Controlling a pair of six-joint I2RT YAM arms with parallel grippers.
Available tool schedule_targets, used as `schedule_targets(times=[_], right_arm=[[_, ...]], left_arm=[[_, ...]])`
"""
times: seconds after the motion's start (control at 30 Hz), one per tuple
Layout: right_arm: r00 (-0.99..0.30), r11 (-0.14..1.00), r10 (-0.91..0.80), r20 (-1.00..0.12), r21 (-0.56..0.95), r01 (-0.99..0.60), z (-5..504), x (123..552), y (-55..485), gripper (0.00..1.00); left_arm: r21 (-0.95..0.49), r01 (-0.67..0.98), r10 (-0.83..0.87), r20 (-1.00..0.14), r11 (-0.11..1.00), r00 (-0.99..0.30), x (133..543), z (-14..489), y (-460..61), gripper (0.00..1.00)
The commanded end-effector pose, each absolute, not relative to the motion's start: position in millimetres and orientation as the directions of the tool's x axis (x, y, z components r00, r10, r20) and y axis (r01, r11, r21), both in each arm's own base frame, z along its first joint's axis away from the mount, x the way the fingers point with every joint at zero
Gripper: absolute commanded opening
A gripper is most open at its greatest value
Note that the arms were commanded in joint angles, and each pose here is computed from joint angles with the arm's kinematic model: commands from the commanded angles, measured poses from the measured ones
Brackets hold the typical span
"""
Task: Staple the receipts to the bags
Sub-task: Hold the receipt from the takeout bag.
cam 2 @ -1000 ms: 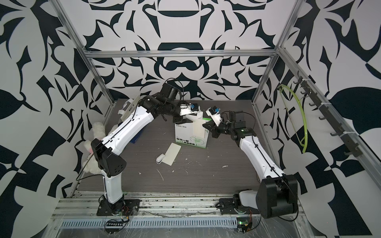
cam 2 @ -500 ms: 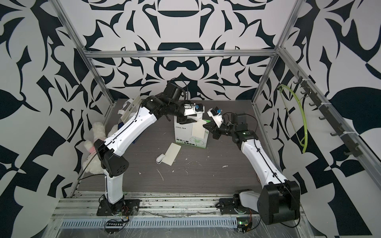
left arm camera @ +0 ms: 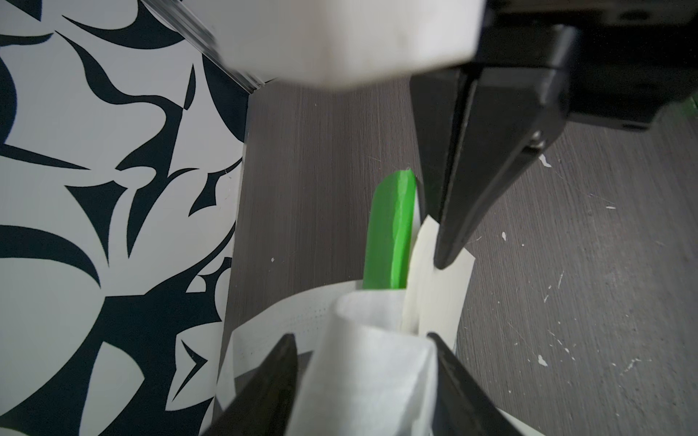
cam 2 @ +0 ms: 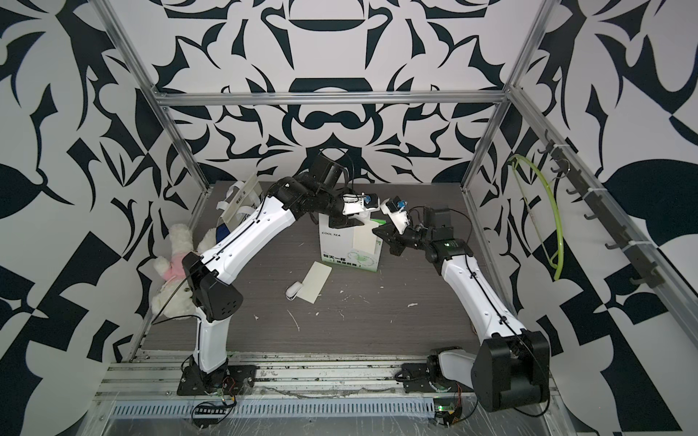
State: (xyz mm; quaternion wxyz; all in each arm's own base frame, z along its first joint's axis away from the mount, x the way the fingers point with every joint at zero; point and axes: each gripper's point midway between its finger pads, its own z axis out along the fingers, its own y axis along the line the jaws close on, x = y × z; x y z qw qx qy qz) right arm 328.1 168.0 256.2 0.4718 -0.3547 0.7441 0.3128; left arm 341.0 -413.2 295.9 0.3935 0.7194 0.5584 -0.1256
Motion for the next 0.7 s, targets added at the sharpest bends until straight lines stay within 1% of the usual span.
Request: schedule_targets(times=[0.0,0.13,0.27,0.37,0.43,0.67], right_arm=[[-0.258,0.555,-0.228,-0.939,0.093,-0.827,267,327,166,0.0],[-0.257,0.557,-0.236,-0.937,0.086,-0.826,265,327,165,0.0],[-0.257,0.561,-0.241,-0.936,0.081,-0.824,265,327,165,0.0],[-0.253,0.562,-0.242,-0.937,0.077,-0.824,265,328,165,0.0],[-0.253,0.562,-0.244,-0.936,0.076,-0.824,265,328,165,0.0],[-0.258,0.567,-0.246,-0.934,0.077,-0.82,264,330,164,0.0]], left_arm=[[0.397,0.915,0.704,-0.631,-0.067,0.325,340,291,-418,0.52],[0.382,0.921,0.703,-0.634,-0.078,0.323,338,288,-419,0.44],[0.365,0.926,0.705,-0.632,-0.095,0.322,333,284,-418,0.42],[0.357,0.928,0.711,-0.625,-0.105,0.321,332,280,-417,0.39],[0.356,0.928,0.712,-0.625,-0.107,0.321,332,280,-417,0.34],[0.352,0.929,0.705,-0.629,-0.118,0.327,330,280,-418,0.09]])
